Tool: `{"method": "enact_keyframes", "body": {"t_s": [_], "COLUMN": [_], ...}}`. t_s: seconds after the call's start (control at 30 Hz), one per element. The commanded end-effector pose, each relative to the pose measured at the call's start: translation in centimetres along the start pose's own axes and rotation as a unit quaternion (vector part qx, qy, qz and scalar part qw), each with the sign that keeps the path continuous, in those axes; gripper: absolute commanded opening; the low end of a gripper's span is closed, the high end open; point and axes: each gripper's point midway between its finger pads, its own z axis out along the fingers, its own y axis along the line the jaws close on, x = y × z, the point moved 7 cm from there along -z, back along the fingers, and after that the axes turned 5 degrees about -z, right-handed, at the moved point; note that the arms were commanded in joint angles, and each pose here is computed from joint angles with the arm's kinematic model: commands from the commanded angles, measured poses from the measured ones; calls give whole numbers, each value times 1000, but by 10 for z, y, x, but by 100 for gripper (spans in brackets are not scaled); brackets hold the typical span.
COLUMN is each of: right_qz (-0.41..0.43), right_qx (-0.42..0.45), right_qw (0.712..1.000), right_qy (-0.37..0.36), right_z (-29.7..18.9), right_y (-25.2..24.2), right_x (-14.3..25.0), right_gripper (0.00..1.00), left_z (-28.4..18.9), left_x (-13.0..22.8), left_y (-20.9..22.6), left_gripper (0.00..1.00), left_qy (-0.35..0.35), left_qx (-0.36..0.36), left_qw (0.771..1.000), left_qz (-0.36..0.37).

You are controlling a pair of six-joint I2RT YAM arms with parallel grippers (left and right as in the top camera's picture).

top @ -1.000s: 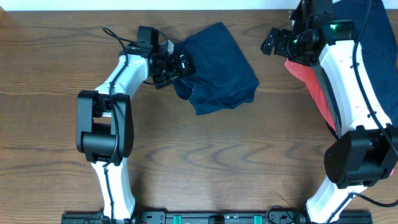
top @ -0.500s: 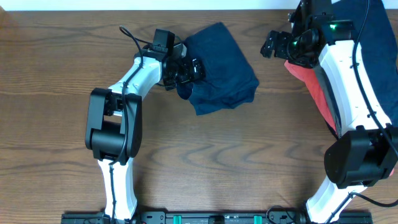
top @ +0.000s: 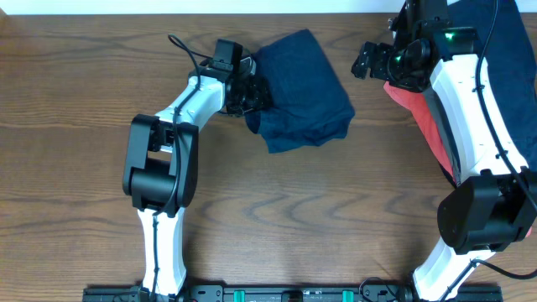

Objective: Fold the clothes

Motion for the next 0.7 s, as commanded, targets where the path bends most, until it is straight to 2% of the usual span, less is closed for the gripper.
{"method": "enact_keyframes", "body": {"t_s": [0.0,0.13,0.2,0.43,0.67], "right_qz": [-11,-14,-17,-17,-20], "right_qx": [-1,-1,-1,-1,0], "right_qw": [1000,1000,1000,1000,1000], "right_qy": [-1,-1,-2,-1,-2], "right_z": [-2,-2,-2,-2,-2], "right_y": [4,4,4,4,4], "right_x": [0,0,0,0,0], "right_gripper": [99,99,99,99,99], "left_z": [35,35,35,26,-21], "left_x": [21,20,20,13,-20], "left_y": [36,37,37,36,38], "left_gripper": [38,19,6,6,6], "left_qy": [30,24,24,10,-56], "left_qx": [-78,-87,-87,-79,-46], "left_qw": [995,995,995,996,989], "left_qz": [-48,-50,-49,-52,-131]}}
